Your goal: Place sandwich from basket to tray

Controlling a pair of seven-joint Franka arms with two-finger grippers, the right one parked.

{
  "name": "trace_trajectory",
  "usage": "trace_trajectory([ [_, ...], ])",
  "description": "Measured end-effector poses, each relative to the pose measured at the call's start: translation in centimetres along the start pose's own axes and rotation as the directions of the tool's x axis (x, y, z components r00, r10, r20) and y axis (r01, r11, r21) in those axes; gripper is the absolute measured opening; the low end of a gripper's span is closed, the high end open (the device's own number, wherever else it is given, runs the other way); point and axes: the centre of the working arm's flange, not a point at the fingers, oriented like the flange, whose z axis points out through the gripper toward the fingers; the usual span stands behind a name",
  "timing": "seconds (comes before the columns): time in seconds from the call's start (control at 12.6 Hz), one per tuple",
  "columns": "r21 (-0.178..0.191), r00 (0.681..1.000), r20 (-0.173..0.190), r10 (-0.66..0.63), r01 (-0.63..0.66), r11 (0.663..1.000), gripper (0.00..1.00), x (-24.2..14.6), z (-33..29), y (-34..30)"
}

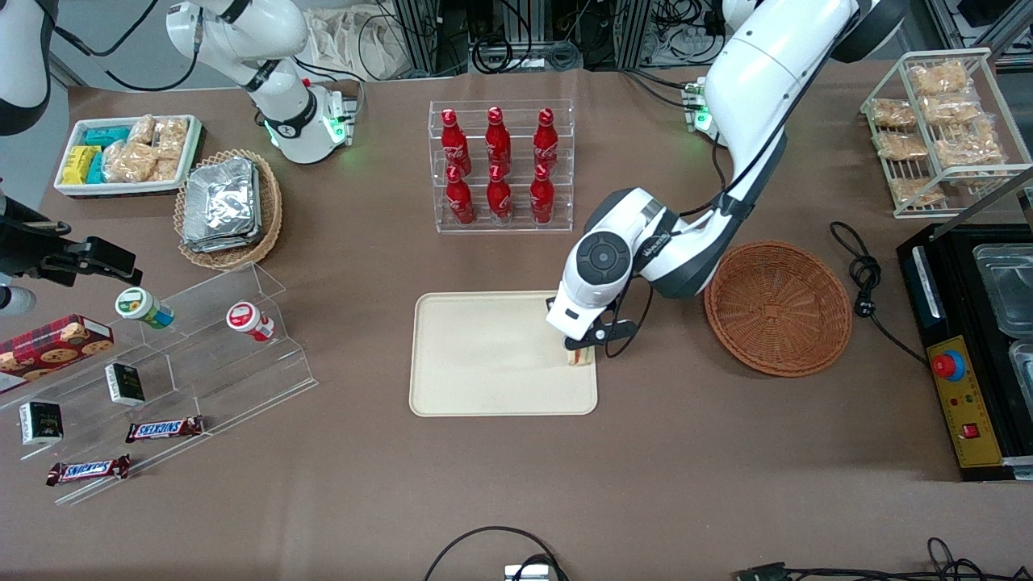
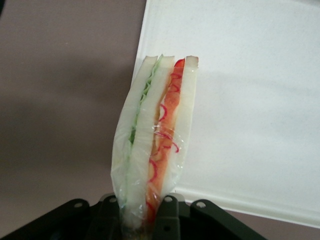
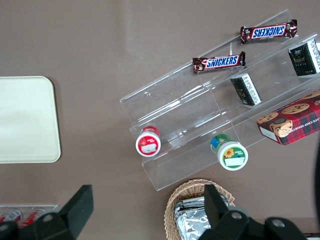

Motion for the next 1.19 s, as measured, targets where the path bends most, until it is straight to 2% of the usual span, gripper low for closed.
trace_trajectory([
  [0.16, -0.010, 1.000, -0.008, 0.007, -0.007, 1.000, 0.19, 0.2, 1.3, 0.3],
  [0.32, 0.009, 0.999, -0.036, 0.035, -0.035, 0.999, 0.19, 0.5, 2.6, 0.3],
  [0.55, 0.017, 0.998, -0.043, 0.044, -0.044, 0.999, 0.19, 0.6, 3.0, 0.3],
  [0.63, 0.016, 0.998, -0.044, 0.039, -0.038, 0.999, 0.27, 0.7, 2.9, 0.3],
  [1.03, 0.003, 0.998, -0.057, 0.004, -0.004, 1.000, 0.80, 0.8, 2.0, 0.5],
  [1.19, 0.009, 0.998, -0.069, 0.004, -0.004, 1.000, 1.00, 0.7, 0.5, 0.3],
])
